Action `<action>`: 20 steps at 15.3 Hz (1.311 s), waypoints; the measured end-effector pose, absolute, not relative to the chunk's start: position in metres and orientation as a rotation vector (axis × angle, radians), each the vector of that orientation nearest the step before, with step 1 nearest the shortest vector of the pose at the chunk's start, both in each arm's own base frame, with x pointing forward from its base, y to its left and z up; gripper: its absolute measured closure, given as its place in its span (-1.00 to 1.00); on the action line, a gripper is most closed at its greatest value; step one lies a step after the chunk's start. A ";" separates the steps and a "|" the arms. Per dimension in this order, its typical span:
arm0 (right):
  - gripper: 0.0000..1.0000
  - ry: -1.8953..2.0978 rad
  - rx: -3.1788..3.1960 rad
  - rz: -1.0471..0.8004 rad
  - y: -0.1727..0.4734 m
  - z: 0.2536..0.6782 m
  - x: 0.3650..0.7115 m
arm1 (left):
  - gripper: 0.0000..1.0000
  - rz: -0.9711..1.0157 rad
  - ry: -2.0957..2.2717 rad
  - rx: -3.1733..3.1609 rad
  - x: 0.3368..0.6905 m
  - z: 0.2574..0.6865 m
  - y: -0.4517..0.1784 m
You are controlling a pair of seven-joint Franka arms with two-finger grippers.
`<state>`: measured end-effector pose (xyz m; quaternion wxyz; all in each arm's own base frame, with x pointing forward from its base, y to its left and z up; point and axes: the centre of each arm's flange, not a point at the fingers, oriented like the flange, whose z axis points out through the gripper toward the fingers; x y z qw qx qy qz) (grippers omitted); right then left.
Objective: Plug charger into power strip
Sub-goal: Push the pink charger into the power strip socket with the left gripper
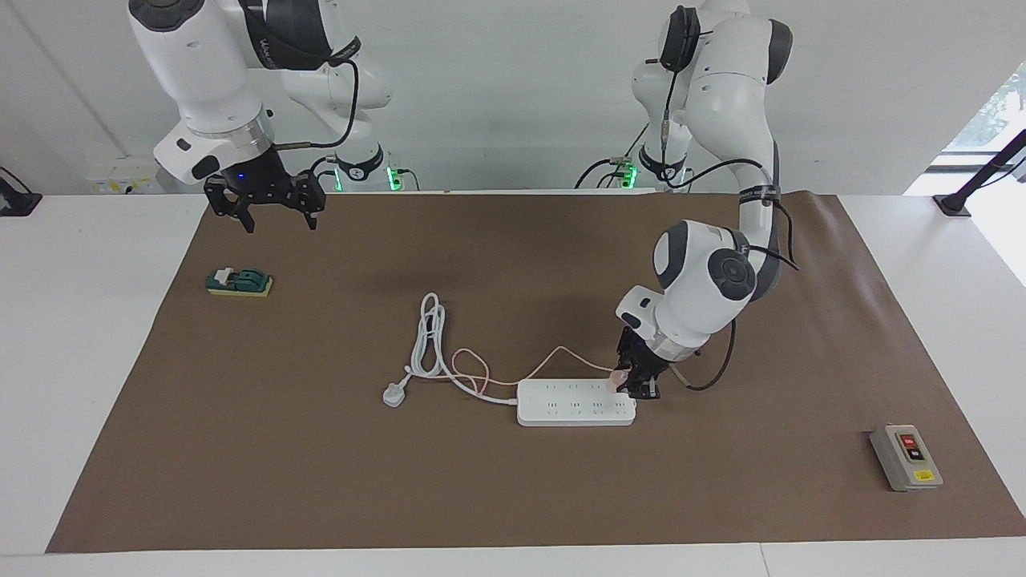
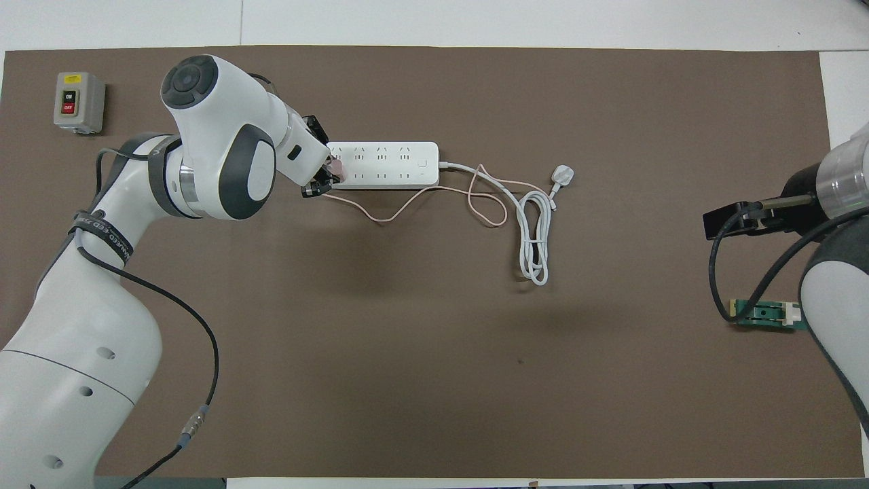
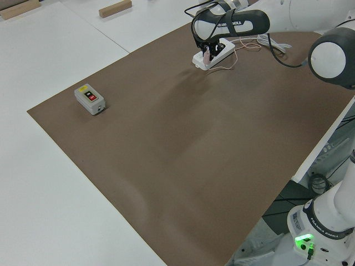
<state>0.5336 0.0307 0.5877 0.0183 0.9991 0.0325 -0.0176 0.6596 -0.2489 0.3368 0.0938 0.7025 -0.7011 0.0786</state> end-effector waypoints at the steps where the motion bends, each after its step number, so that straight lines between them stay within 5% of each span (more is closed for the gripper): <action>1: -1.00 0.101 3.103 -0.055 0.031 0.588 0.534 | 0.37 0.234 -2.086 2.077 0.660 0.337 -0.249; 17: -1.00 0.101 3.103 -0.055 0.031 0.588 0.534 | 0.37 0.240 -2.168 1.997 0.660 0.333 -0.249; 20: -1.00 0.101 3.103 -0.055 0.031 0.588 0.534 | -0.10 0.239 -2.092 2.036 0.662 0.322 -0.249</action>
